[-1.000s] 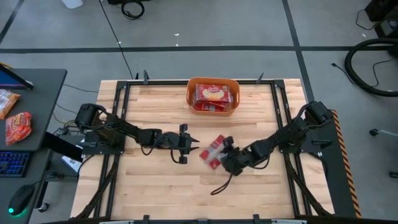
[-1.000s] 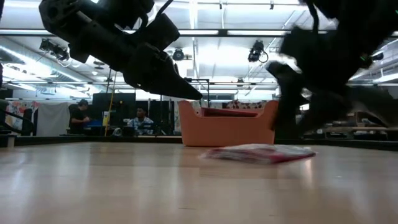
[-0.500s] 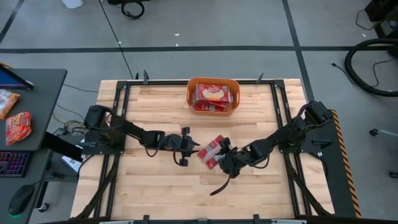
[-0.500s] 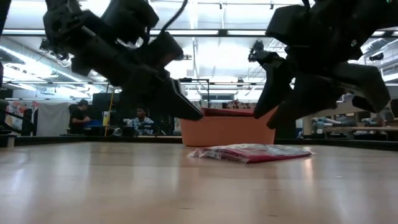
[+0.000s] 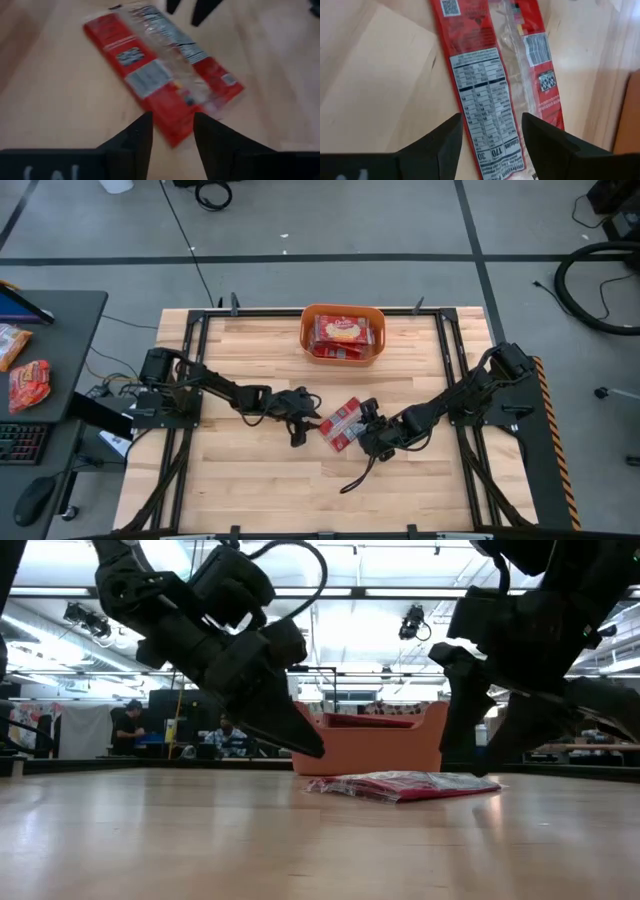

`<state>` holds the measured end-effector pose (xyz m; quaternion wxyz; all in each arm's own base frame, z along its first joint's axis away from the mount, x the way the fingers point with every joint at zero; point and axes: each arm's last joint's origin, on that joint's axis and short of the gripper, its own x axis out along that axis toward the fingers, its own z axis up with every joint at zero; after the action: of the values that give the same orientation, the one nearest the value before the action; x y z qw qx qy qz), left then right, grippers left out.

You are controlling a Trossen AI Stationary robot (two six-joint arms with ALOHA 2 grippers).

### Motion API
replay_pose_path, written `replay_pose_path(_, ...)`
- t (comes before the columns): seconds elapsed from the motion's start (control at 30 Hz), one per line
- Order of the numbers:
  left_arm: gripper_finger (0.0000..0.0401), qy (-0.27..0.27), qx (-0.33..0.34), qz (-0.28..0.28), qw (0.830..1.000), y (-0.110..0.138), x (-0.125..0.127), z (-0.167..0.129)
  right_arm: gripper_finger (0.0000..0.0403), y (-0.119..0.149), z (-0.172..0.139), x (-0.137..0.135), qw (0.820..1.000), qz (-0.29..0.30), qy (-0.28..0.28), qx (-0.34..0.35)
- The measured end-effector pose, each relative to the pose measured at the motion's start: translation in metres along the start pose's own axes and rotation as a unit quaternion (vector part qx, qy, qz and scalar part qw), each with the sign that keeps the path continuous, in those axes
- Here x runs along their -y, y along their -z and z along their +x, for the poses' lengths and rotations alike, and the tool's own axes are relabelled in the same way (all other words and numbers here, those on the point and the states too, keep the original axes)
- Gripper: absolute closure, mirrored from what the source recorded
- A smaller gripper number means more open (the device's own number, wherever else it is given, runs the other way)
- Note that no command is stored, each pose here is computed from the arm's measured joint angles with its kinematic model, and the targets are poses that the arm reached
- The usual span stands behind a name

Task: Sort popcorn bags into baskets
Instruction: Put the red popcorn bag into the orange bin

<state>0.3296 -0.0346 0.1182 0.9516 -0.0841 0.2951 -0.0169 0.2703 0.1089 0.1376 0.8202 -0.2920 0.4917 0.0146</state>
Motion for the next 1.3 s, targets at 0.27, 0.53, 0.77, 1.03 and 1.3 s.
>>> replay_pose_path(0.27, 0.0206, -0.01, -0.027, -0.029, 0.999, 0.012, -0.008, 0.01, 0.0192, 0.002, 0.007, -0.005, 1.0, -0.021, -0.017, -0.012)
replay_pose_path(0.53, 0.0214, 0.016, -0.032, -0.024, 0.999, 0.006, -0.006, 0.025, 0.0192, 0.0, 0.023, -0.012, 0.998, -0.047, 0.027, -0.018)
replay_pose_path(0.77, 0.0224, 0.017, -0.034, -0.011, 0.999, 0.005, -0.005, 0.028, 0.0193, -0.008, 0.025, -0.01, 0.992, -0.112, 0.059, 0.02)
replay_pose_path(1.03, 0.0225, 0.015, -0.038, -0.006, 0.999, 0.006, -0.006, 0.027, 0.0201, -0.018, 0.024, -0.006, 0.988, -0.094, 0.106, 0.056)
replay_pose_path(1.3, 0.0225, 0.016, -0.038, -0.006, 0.999, 0.006, -0.005, 0.027, 0.022, -0.02, 0.024, -0.01, 0.995, -0.046, 0.029, 0.087)
